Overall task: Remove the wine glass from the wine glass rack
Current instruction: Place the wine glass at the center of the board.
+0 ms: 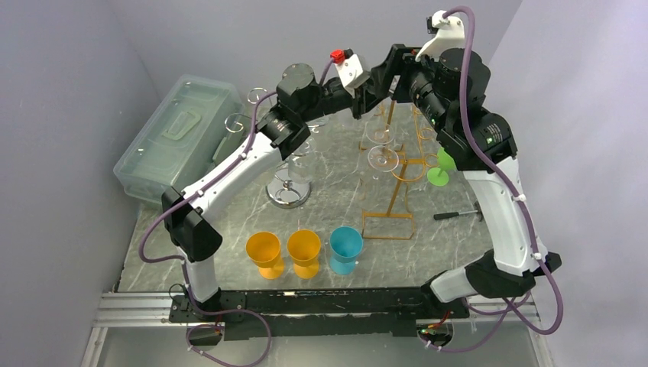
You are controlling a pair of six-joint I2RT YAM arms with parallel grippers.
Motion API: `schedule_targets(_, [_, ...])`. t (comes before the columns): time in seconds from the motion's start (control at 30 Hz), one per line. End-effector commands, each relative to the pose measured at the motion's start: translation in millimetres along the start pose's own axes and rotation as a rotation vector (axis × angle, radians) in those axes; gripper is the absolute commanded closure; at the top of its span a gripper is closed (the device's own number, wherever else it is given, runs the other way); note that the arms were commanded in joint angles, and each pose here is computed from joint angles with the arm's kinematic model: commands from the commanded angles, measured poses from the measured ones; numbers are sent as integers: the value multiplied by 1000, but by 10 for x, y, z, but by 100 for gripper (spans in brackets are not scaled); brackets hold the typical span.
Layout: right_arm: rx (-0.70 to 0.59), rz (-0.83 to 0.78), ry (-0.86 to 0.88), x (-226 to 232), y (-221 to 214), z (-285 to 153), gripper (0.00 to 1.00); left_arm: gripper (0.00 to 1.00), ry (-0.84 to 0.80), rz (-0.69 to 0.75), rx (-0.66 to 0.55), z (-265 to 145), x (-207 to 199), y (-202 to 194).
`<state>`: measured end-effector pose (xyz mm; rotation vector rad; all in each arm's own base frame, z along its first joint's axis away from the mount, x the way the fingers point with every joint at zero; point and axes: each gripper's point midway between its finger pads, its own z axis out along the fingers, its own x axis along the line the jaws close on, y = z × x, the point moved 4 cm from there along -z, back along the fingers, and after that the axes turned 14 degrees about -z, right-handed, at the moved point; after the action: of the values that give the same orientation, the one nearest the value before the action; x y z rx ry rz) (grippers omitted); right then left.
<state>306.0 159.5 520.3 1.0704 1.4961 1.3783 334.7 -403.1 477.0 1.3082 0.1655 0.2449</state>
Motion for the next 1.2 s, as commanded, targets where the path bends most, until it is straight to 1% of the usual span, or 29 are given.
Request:
schedule_targets(0.0, [-155,61,26,4,361,-197,54,80,-8,17,-56,26,-64,250])
schedule_targets(0.03, [-163,65,28,4,375,-213,54,84,-11,15,-60,27,-81,270])
schedule_targets(0.1, [-175,74,36,11,384,-238,52,96,-16,9,-68,29,-116,319])
schedule_targets(0.13, [-184,79,42,14,397,-260,50,100,-16,4,-73,26,-128,350])
schedule_targets(0.17, [-192,84,46,16,407,-279,48,100,-20,-2,-78,25,-150,379])
schedule_targets(0.23, [-209,89,52,16,414,-314,37,100,-20,-15,-88,14,-184,432])
schedule_targets(0.33, [-268,110,56,-4,468,-417,9,100,-1,-29,-113,-27,-221,536])
schedule_targets(0.37, [-288,117,59,-7,480,-451,2,100,6,-58,-120,-42,-244,567])
schedule_targets(0.4, [-308,122,62,-15,498,-493,1,100,16,-74,-125,-55,-260,598])
schedule_targets(0.6, [-416,161,90,-37,579,-746,0,100,91,-167,-169,-153,-280,784])
schedule_targets(0.73, [-448,165,98,-53,486,-853,0,100,197,-263,-260,-332,-260,1064])
schedule_targets(0.87, [-464,165,106,-55,377,-906,0,100,438,-417,-353,-581,-73,1287])
schedule_targets(1.0, [-453,161,147,6,205,-901,0,100,637,-601,-444,-879,52,1438])
schedule_targets(1.17, [-461,175,233,139,1,-867,0,100,815,-805,-615,-1235,153,1562])
